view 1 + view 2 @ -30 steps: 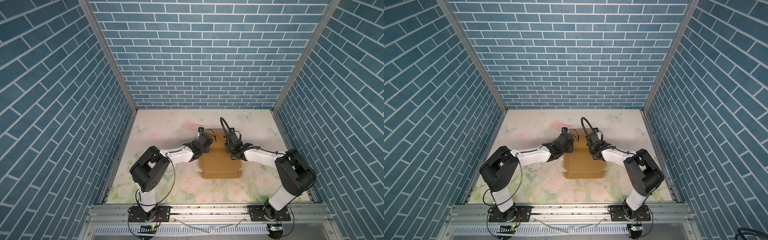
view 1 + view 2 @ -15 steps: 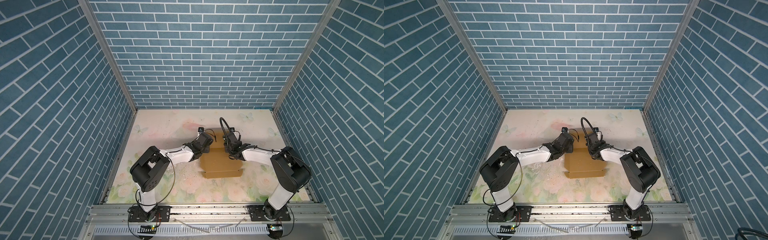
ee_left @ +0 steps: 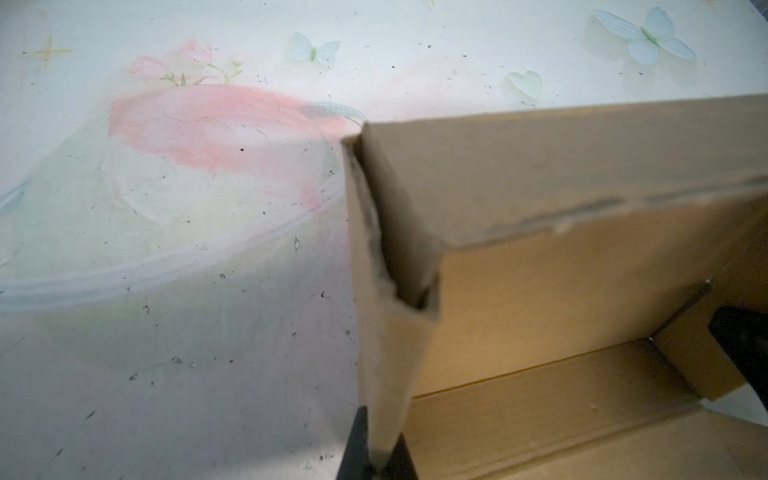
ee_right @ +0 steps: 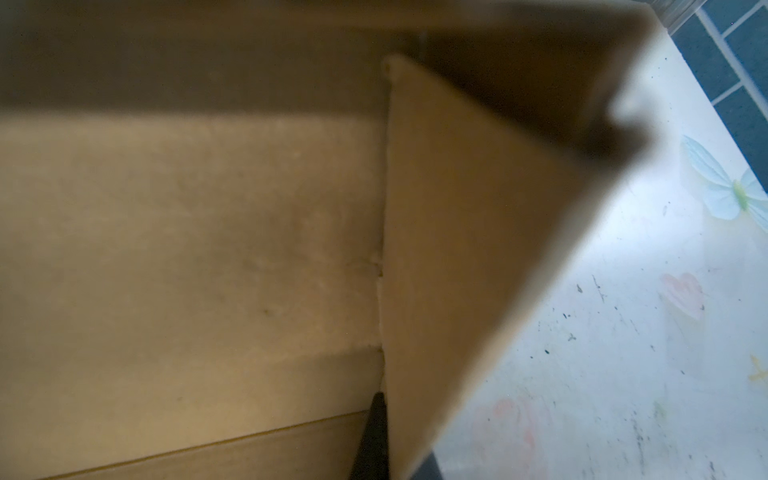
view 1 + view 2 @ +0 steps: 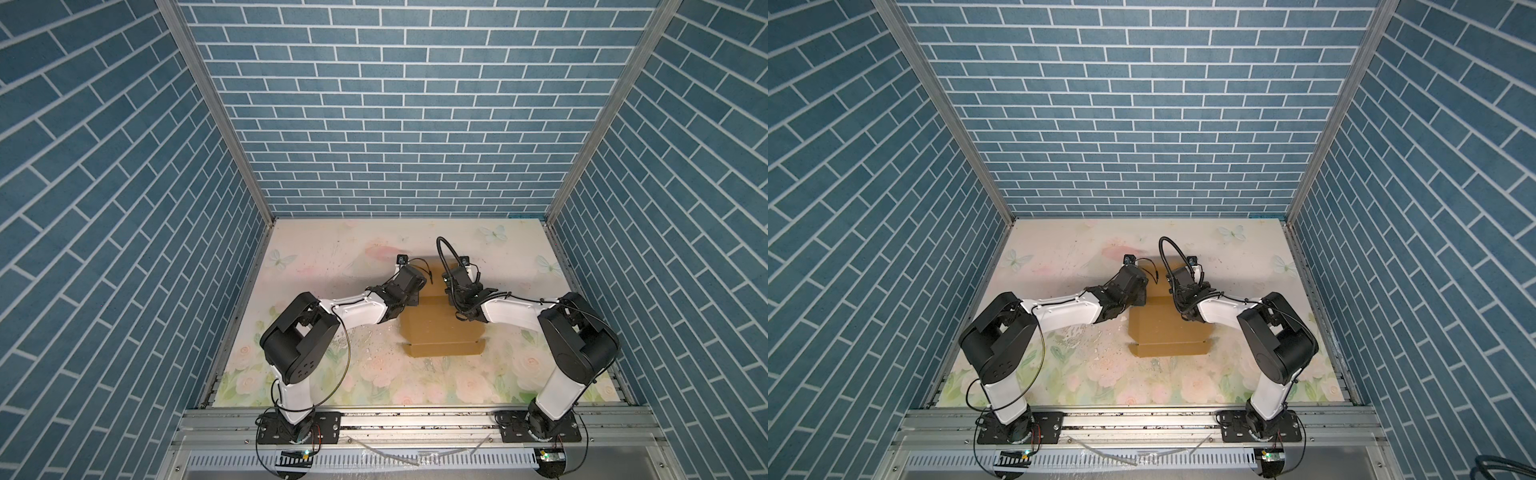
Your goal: Fold the paper box
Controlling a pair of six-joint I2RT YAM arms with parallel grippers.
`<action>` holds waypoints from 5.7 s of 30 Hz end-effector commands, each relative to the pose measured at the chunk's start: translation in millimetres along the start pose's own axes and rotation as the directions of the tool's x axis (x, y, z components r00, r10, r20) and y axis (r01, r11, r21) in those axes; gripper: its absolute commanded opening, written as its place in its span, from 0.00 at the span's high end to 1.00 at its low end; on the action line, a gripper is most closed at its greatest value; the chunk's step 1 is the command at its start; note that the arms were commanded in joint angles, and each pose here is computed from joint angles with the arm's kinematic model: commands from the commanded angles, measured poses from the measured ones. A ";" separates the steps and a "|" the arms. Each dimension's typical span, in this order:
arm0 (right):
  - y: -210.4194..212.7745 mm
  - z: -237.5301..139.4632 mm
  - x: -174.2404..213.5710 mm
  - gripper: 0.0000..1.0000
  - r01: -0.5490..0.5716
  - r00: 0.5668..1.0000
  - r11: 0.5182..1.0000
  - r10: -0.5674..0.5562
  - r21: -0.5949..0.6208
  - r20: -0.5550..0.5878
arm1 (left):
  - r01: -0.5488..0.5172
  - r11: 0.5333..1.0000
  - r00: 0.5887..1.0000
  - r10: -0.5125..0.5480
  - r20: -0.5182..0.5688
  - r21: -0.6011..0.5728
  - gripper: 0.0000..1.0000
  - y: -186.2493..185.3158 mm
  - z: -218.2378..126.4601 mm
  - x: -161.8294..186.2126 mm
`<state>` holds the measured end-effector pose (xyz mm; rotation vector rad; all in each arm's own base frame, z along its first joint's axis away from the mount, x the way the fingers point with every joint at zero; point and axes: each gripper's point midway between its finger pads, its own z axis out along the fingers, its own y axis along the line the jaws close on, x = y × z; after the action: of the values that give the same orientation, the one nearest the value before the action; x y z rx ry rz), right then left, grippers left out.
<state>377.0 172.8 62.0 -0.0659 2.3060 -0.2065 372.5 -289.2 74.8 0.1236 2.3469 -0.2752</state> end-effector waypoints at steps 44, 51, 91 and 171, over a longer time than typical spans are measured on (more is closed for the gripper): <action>10.4 3.9 -5.5 0.91 -0.038 0.999 0.990 0.036 -0.137 -0.017 | -0.083 0.997 0.980 0.080 -0.183 -0.007 1.00 7.9 5.4 53.0; -2.1 8.4 -1.7 1.00 0.000 0.998 0.999 -0.003 -0.039 -0.066 | -0.076 0.997 0.982 0.075 -0.176 0.001 1.00 5.9 1.4 48.5; -10.1 1.7 -20.1 0.76 -0.082 0.996 0.995 0.081 -0.055 -0.021 | -0.078 0.997 0.981 0.077 -0.178 -0.001 1.00 6.5 3.5 50.7; -35.7 -72.1 -27.6 0.38 -0.149 0.989 0.959 0.145 -0.242 -0.033 | -0.199 0.977 0.875 0.145 -0.462 -0.070 0.74 9.3 17.0 -2.1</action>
<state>345.3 153.6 136.3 -0.0362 2.3321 0.1449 381.0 -285.9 32.2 0.3870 2.8237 0.0111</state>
